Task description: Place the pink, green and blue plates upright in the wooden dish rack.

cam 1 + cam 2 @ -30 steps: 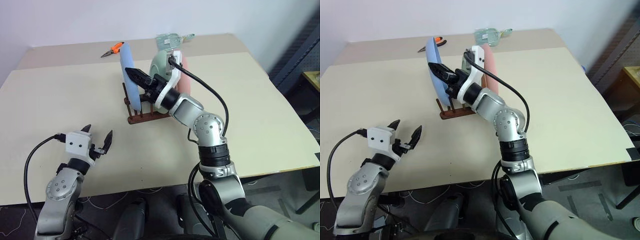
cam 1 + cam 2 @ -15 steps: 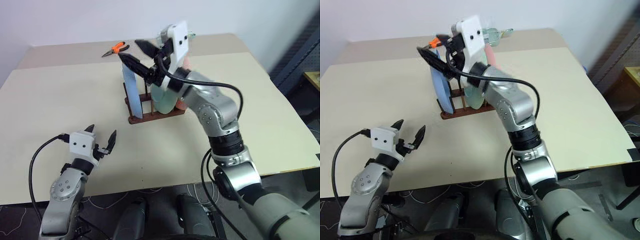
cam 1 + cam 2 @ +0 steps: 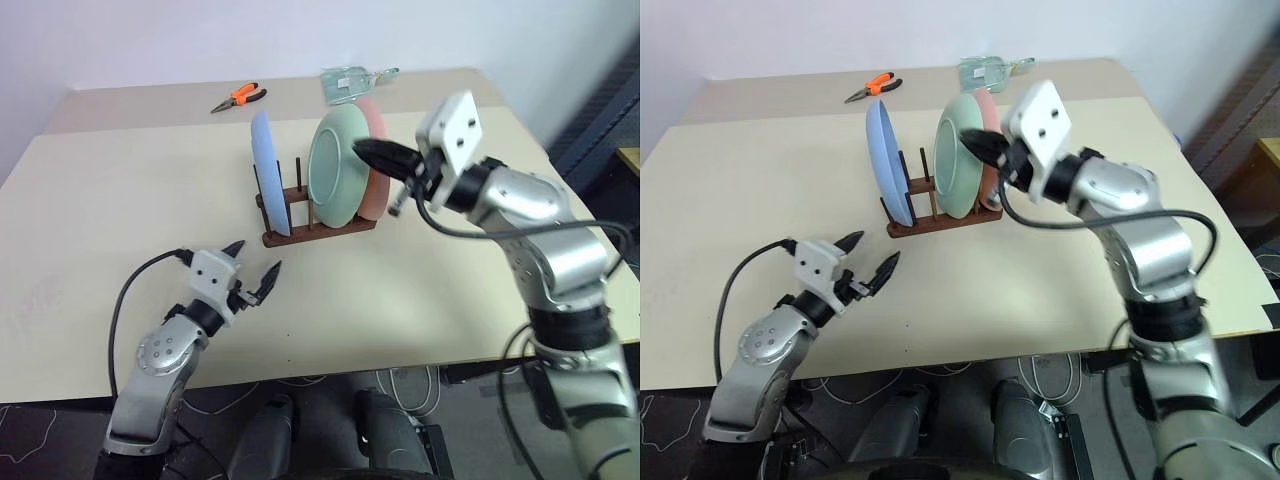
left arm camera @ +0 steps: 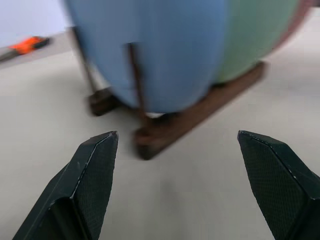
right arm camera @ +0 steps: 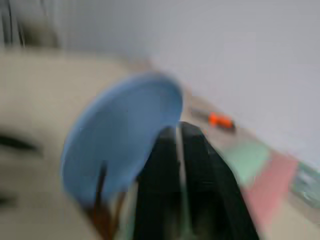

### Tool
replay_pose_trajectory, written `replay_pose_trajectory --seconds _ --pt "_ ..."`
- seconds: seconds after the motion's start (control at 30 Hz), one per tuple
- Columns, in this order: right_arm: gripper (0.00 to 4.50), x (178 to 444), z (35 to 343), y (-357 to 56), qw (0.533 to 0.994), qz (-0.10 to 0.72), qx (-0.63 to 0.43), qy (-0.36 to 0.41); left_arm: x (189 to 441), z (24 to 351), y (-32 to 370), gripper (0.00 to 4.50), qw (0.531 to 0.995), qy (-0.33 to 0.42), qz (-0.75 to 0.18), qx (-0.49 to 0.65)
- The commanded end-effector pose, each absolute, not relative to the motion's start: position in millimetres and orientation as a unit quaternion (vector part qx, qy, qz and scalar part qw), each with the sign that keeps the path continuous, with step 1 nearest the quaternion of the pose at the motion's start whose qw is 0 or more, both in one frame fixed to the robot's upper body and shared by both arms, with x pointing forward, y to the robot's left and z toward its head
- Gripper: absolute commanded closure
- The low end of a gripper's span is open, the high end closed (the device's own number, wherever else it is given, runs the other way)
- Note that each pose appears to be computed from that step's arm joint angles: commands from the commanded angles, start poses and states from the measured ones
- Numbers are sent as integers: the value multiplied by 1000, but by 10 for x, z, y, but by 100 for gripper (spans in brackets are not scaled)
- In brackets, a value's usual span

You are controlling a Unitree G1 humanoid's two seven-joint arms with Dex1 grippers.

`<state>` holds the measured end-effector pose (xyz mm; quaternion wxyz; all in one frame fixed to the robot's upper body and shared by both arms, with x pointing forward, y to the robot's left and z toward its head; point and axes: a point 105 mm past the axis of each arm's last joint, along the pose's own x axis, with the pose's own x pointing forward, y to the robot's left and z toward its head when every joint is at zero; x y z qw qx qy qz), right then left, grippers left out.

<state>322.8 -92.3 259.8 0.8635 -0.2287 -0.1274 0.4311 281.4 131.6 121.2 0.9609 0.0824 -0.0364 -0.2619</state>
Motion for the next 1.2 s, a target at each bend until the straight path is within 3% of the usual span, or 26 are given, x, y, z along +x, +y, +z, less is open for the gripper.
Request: replay_pose_trajectory --seconds 0.03,0.2,0.43,0.87,1.2 --pt "446 3106 2442 -918 845 432 -293 -114 2761 1387 1031 57 940 -62 -327 77" --pt "446 3263 2088 -1010 842 391 -364 -72 2770 1460 943 57 932 -67 -348 75" --pt "446 3372 1966 -1074 841 376 -385 -62 2739 1444 993 57 933 -59 -346 80" --pt "446 3236 2156 -747 817 425 -365 -136 2701 1414 1022 57 937 -55 -336 79" --pt "446 3281 2133 -768 816 420 -375 -131 2686 1401 1025 57 938 -52 -333 79"
